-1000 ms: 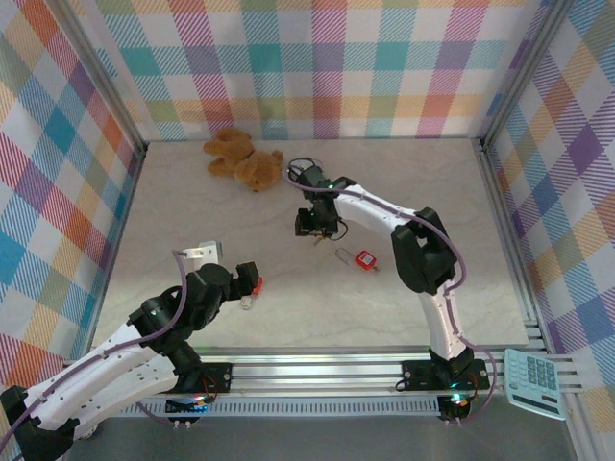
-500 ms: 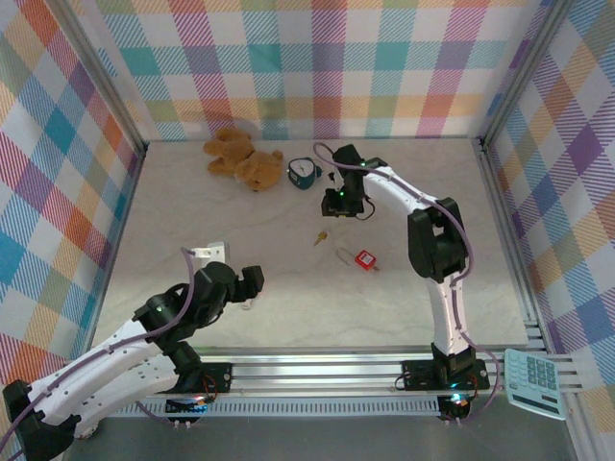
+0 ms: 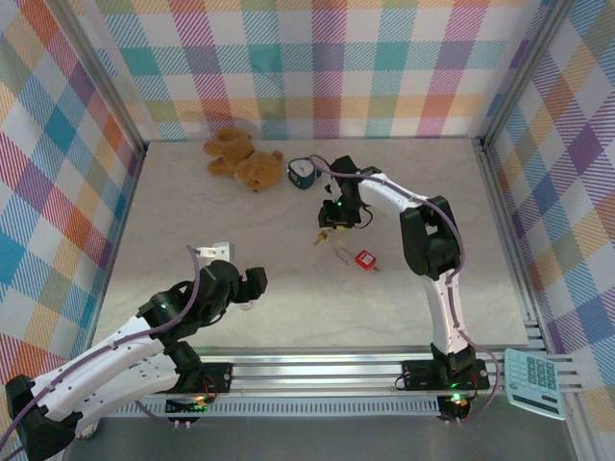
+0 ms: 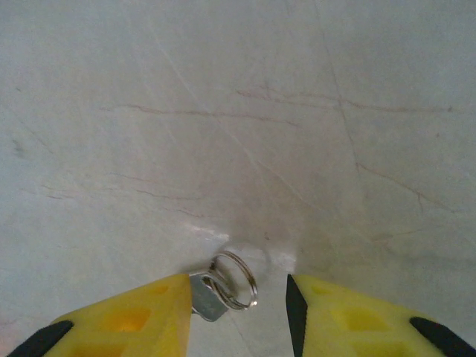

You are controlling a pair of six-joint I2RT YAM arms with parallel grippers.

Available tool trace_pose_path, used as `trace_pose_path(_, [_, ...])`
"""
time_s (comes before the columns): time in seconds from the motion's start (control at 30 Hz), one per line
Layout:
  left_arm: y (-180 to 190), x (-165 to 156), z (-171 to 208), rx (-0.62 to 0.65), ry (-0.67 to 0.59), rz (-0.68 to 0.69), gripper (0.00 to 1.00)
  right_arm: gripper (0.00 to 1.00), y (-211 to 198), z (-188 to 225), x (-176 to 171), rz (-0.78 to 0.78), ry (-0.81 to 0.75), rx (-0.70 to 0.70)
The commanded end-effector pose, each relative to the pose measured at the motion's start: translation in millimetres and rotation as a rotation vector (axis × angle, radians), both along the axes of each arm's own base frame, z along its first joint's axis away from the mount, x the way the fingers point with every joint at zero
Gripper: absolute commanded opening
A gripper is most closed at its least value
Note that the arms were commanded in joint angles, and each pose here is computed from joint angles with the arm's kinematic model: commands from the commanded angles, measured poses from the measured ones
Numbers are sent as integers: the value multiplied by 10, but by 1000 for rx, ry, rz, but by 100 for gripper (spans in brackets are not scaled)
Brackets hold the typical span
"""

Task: Unlock with the key

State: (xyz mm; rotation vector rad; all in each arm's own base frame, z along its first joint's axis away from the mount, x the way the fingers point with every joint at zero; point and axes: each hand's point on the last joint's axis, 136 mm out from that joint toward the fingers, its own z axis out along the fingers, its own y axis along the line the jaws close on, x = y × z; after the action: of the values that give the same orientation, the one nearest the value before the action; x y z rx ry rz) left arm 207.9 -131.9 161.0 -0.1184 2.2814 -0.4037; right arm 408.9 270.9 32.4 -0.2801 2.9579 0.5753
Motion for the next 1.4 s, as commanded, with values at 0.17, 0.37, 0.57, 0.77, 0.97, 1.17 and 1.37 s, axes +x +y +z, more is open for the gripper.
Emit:
trace_pose_path(0.17, [-107,72,133,-53,-13,-4,91,35,140,-97,-135,7,60,84])
trace_pose_path(0.37, [-133,76,36,-62,-13,-10,91,27,225,-106,-142,13,72,129])
trace_pose_path(0.57, [-169,105,86,-47,-21,-28,92,13,151,-129,-129,-6,61,87])
trace_pose_path(0.77, [-160,87,26,-41,-6,-28,92,4,106,46,-137,-24,-10,86])
trace_pose_path(0.97, [-314,111,120,-61,-63,-120,96,2,133,434,-248,-7,-114,71])
trace_pose_path(1.17, [-777,141,262,-118,-202,-358,92,2,207,978,-454,29,-225,62])
trace_pose_path(1.37, [-966,154,528,-130,-446,-486,88,1,201,1560,-667,40,-326,75])
